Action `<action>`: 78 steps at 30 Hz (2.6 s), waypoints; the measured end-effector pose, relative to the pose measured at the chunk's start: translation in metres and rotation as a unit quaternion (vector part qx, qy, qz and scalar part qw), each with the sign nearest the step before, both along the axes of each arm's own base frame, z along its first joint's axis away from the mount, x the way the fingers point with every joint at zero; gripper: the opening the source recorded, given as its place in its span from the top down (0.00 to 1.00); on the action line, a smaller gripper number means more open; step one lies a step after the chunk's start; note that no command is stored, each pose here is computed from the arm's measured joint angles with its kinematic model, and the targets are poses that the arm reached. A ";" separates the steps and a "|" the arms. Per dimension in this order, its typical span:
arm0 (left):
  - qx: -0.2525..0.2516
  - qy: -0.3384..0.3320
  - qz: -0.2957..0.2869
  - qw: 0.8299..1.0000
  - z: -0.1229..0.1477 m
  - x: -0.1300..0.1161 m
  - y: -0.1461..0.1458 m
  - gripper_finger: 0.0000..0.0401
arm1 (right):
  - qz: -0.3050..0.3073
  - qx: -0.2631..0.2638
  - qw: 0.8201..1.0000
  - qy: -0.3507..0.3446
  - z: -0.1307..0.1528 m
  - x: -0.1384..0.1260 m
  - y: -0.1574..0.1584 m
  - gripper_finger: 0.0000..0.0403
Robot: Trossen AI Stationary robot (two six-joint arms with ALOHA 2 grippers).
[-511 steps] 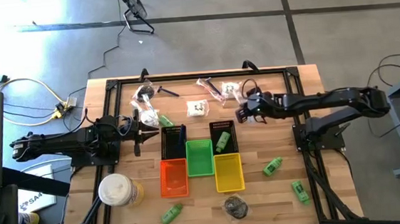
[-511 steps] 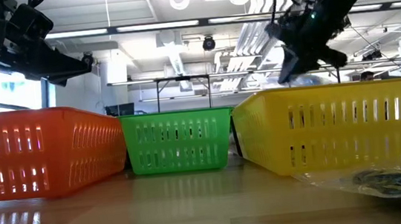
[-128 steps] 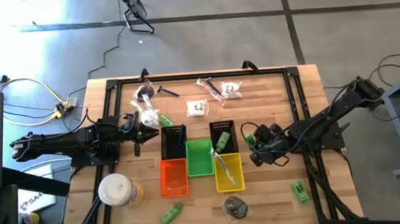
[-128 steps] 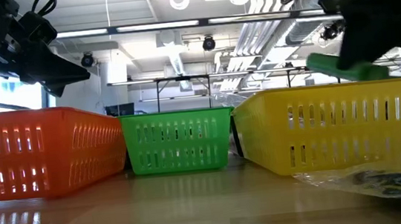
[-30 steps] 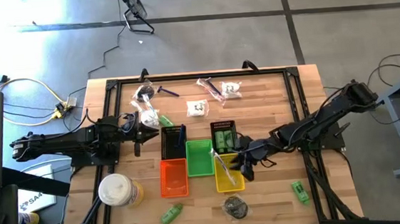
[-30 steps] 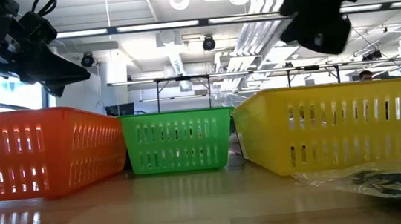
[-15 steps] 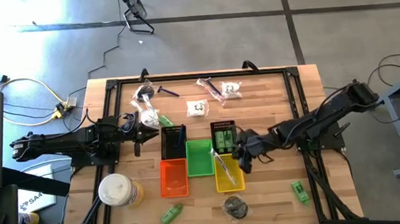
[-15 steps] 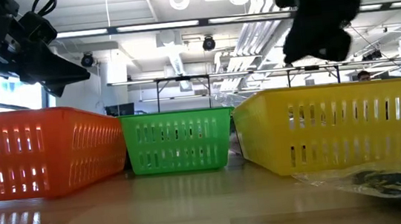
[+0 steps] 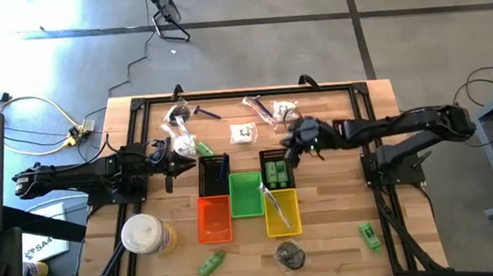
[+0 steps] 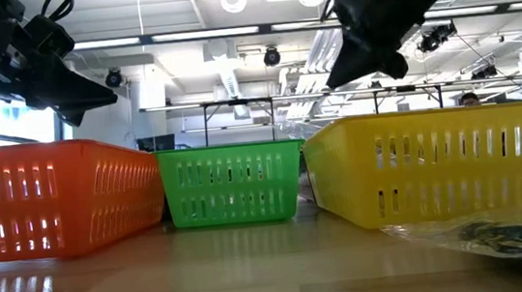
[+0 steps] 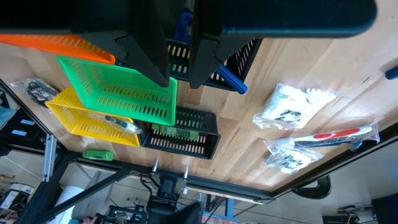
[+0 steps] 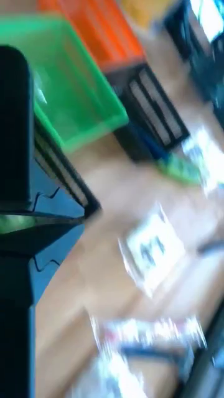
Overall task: Pick & Place Travel size toiletries
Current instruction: Put the right white vanity pack into the orange bin
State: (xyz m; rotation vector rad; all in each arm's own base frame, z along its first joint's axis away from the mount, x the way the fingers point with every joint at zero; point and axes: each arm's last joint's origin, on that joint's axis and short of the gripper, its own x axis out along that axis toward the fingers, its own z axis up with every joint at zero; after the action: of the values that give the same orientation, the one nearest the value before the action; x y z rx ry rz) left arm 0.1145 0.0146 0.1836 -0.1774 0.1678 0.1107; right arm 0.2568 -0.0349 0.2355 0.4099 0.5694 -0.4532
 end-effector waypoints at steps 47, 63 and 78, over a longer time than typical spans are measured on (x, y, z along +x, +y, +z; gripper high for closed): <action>0.086 0.033 0.045 0.995 -0.004 -0.001 0.003 0.85 | -0.243 0.142 0.959 -0.027 -0.049 -0.041 -0.166 0.30; 0.085 0.040 0.044 0.995 -0.005 -0.002 0.003 0.85 | -0.272 0.203 0.940 0.029 -0.102 -0.036 -0.180 0.32; 0.085 0.039 0.044 0.995 -0.005 -0.002 0.003 0.85 | -0.282 0.208 0.935 0.051 -0.109 -0.038 -0.179 0.56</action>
State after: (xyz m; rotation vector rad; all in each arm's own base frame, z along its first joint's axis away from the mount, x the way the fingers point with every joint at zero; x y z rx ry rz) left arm 0.1130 0.0180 0.1788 -0.0110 0.2280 0.2193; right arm 0.2192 -0.2141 0.1268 0.9725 0.6471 -0.9140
